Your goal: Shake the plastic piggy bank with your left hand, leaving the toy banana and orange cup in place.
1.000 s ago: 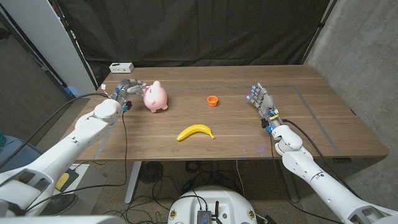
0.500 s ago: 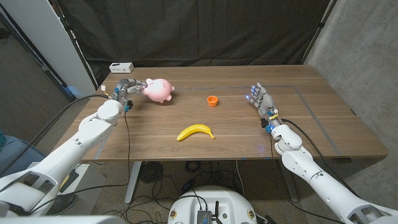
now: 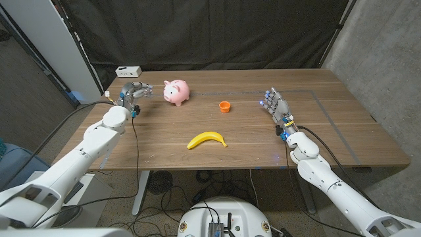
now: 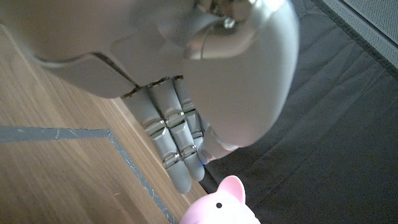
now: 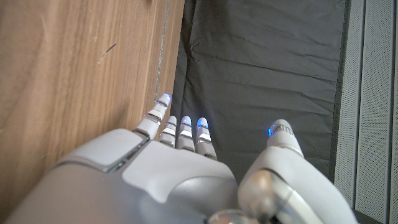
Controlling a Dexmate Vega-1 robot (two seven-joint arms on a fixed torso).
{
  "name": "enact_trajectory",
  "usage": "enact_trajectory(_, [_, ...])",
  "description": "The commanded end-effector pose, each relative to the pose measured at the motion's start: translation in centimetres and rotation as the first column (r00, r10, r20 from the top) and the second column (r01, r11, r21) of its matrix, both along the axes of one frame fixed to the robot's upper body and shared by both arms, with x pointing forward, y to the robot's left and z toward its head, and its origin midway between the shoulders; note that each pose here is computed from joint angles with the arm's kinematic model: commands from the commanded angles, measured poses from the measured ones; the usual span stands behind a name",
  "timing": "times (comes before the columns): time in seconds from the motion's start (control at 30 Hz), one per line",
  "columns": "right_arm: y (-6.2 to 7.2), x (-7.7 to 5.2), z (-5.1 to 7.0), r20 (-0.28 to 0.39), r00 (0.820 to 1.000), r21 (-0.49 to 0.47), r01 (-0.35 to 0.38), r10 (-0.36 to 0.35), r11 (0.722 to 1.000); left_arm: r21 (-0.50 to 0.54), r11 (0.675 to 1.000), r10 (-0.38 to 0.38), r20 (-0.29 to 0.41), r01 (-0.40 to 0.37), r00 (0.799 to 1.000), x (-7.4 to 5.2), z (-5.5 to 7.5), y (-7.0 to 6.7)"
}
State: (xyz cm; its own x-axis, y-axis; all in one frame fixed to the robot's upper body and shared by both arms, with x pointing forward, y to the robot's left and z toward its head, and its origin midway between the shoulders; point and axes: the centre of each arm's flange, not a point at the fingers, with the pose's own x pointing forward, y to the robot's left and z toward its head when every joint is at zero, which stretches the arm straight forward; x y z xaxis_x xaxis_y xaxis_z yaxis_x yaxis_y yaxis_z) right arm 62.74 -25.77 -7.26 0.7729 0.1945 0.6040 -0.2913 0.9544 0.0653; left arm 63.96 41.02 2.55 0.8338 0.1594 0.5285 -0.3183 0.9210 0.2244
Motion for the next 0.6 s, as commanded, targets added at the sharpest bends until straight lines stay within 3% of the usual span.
enact_trajectory(0.03, [0.2,-0.1,-0.2,0.003,1.000,0.004,0.000,0.000,1.000,0.127,0.992,-0.005,0.024,0.001,1.000,-1.7,0.9,-0.8])
enact_trajectory(0.17, [0.1,-0.3,-0.3,0.005,1.000,0.010,0.003,-0.003,1.000,0.291,0.954,0.066,0.045,-0.076,0.997,-2.5,2.0,-1.5])
enact_trajectory(0.3, [0.0,-0.4,-0.6,0.005,1.000,0.012,0.003,-0.003,1.000,0.432,0.887,0.133,0.094,-0.160,0.987,-3.1,3.1,-2.7])
enact_trajectory(0.6, [-0.4,-0.9,-0.9,0.005,1.000,0.016,0.015,-0.015,1.000,0.576,0.783,0.170,0.161,-0.232,0.972,-2.6,4.7,-4.6])
